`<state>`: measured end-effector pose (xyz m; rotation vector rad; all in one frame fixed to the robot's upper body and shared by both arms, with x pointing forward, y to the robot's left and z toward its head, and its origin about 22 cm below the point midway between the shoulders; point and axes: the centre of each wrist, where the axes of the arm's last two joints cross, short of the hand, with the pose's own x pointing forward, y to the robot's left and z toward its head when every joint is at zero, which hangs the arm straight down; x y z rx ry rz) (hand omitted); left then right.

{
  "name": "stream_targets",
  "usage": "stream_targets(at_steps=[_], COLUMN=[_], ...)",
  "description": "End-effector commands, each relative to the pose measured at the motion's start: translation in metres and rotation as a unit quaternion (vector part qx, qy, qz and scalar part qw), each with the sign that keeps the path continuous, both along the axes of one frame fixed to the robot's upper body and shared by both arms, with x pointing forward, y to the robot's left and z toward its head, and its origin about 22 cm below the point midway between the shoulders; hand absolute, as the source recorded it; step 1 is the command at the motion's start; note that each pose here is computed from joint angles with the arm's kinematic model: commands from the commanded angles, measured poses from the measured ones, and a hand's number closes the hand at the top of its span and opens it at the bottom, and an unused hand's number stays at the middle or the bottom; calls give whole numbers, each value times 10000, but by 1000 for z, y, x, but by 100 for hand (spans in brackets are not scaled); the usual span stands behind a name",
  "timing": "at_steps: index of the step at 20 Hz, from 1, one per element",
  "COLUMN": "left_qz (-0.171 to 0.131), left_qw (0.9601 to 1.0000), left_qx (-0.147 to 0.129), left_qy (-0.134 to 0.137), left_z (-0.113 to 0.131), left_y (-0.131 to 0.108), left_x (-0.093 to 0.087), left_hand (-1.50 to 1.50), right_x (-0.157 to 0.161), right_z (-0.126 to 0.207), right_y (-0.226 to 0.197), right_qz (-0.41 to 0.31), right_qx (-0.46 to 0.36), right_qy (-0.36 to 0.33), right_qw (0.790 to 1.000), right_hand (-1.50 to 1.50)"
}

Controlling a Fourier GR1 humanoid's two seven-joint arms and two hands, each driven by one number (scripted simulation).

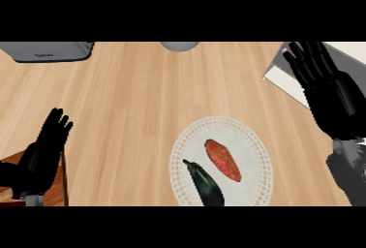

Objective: Pick the sweet potato from the placemat and place it in the tiered shelf

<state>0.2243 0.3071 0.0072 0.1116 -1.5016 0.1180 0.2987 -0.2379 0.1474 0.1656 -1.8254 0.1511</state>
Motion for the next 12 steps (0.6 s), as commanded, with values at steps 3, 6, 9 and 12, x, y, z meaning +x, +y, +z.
stream_targets(at_steps=[3, 6, 9, 12], left_qz=[-22, -42, 125, -5], left_qw=[9971, 9913, 9914, 9907], left_qx=[700, 1204, 1005, 954], left_qy=[301, 531, 827, 971], left_z=[13, 13, 0, -16], left_y=[27, 32, 39, 30], left_x=[12, 12, 1, -3], left_hand=[0, 0, 0, 0], right_x=[-13, -29, -11, -64], right_z=[-31, -63, -93, -132], right_y=[72, 127, 39, 123], right_qz=[696, 1521, -1318, -885], right_qx=[-365, -1001, -2649, -2247], right_qy=[-243, -322, -172, -337], right_qw=[9966, 9828, 9551, 9698], right_hand=[150, 150, 150, -150])
